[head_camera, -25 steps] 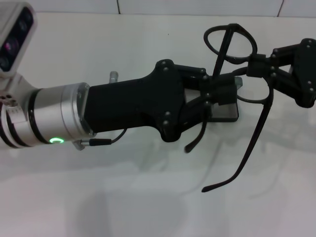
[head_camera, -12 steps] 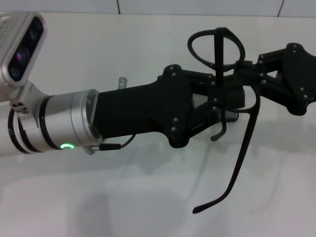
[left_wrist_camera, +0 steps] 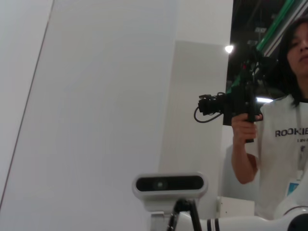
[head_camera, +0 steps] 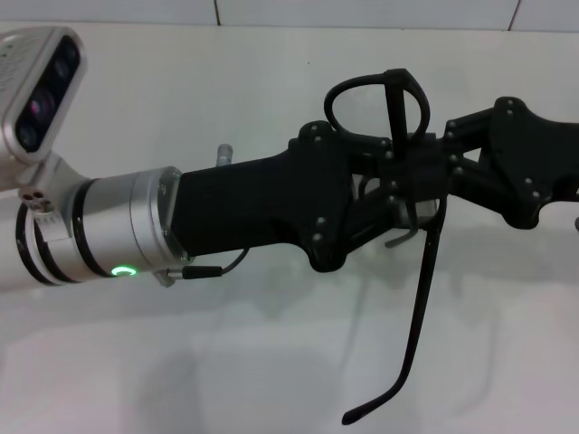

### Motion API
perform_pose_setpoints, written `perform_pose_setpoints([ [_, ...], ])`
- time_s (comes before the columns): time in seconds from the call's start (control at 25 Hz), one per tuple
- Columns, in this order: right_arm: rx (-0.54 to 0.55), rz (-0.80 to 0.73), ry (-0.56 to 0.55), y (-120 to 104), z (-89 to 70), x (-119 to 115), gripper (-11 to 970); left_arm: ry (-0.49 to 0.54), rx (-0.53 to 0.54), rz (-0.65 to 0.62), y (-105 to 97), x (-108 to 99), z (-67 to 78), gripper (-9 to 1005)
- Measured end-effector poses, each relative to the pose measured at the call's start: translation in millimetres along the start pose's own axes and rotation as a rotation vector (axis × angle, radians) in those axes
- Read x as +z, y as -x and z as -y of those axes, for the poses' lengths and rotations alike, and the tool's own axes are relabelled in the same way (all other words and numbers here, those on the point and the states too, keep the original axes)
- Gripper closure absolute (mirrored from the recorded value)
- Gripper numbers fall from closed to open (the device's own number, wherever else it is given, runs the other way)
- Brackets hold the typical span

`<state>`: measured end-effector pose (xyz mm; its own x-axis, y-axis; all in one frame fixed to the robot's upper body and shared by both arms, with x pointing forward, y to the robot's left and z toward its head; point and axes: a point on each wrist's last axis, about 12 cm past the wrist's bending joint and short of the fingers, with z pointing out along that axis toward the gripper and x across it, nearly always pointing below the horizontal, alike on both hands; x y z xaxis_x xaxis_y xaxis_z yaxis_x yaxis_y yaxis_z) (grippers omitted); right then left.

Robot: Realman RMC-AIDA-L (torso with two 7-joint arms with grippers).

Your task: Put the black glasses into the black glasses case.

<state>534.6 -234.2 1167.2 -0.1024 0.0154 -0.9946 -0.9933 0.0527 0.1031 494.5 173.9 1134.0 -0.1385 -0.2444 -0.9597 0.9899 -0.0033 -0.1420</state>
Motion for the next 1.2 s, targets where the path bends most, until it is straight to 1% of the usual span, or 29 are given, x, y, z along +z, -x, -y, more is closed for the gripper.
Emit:
perform_pose_setpoints([
  [0.24, 0.001, 0.004, -0.018, -2, 0.6, -2, 902, 0.018, -0.002, 0.029, -2, -4, 0.8, 886],
  [0.48, 0.003, 0.005, -0.047, -7, 3.0, -4, 902, -0.009, -0.006, 0.029, -3, -3, 4.1, 886],
  [1.2, 0.004, 0.032, -0.007, -6, -2.0, -4, 902, 0.053, -0.031, 0.063, -12, -10, 0.7, 885],
])
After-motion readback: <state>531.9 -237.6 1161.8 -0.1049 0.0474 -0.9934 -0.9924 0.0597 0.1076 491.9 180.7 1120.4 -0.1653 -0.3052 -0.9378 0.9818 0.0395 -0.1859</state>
